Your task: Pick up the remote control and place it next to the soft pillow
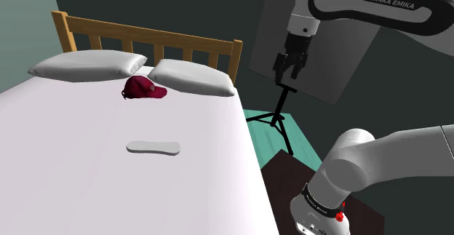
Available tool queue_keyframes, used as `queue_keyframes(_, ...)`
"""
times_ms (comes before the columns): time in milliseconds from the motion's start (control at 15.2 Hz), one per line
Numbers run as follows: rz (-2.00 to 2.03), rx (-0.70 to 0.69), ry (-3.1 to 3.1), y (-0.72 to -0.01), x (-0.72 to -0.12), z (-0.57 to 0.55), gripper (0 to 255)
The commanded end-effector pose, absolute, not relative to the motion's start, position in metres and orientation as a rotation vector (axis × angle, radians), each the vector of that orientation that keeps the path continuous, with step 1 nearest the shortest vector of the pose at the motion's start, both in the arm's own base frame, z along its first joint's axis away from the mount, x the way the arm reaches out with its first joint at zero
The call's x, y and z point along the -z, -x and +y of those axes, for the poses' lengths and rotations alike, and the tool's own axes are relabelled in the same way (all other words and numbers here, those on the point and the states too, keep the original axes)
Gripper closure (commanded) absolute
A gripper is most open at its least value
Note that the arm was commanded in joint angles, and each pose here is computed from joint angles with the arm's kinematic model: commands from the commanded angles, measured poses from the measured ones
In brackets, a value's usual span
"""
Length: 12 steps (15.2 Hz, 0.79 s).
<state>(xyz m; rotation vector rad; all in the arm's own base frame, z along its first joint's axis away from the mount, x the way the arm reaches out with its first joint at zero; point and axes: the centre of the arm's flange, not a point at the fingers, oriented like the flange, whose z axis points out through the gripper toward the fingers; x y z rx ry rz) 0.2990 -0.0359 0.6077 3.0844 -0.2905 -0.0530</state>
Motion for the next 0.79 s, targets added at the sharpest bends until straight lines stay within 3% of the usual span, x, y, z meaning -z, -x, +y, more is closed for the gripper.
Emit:
queue_keyframes(0,-0.290,0.053,-3.084,-0.299,-0.608,-0.036,0)
queue_keyframes(726,0.081,0.042,-3.101,-0.403,-0.524,0.017,0)
